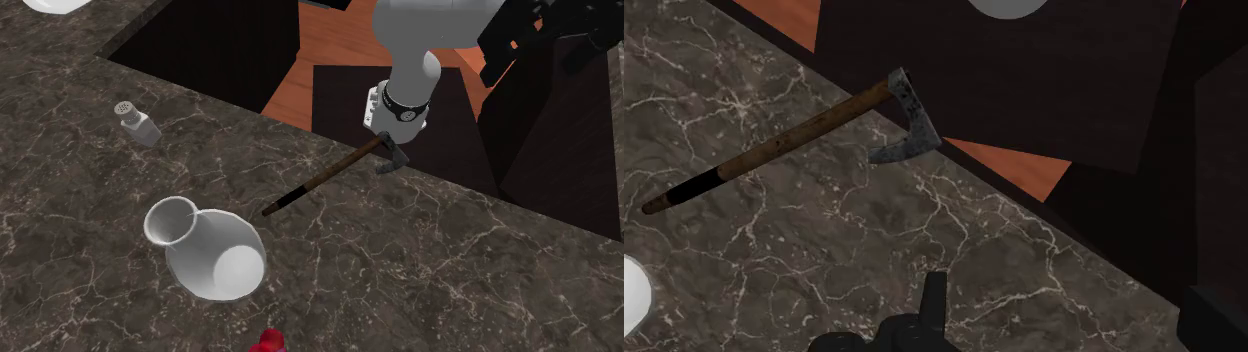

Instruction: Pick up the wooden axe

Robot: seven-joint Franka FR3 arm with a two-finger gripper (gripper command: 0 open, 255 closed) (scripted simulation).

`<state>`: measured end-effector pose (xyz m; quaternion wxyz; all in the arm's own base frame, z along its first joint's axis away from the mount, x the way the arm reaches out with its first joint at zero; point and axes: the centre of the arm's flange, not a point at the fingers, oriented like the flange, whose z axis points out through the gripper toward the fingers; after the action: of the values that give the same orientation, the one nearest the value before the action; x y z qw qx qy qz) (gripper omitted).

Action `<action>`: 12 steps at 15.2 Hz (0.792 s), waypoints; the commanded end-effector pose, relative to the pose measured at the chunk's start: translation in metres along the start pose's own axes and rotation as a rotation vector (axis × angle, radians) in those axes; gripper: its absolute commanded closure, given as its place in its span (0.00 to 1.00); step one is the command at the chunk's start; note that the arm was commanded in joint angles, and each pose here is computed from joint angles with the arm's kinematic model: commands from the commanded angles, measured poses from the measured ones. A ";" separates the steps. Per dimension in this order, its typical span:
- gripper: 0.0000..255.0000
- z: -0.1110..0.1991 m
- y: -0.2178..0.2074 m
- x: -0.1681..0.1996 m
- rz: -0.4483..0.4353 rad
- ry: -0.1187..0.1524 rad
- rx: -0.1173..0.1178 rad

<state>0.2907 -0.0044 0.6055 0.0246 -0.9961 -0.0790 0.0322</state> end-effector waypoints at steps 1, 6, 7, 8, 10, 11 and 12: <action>0.00 0.000 0.000 0.000 0.000 0.000 0.000; 0.00 0.043 0.042 0.020 0.234 0.000 -0.027; 0.00 0.051 0.051 0.022 0.281 0.000 -0.033; 0.00 0.060 0.060 0.025 0.328 0.000 -0.038; 0.00 0.076 0.079 0.028 0.421 0.000 -0.049; 0.00 0.084 0.089 0.029 0.468 0.000 -0.055; 0.00 0.092 0.099 0.030 0.515 0.000 -0.060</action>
<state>0.3285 -0.0825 0.5167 -0.0102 -0.9878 0.1513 0.0358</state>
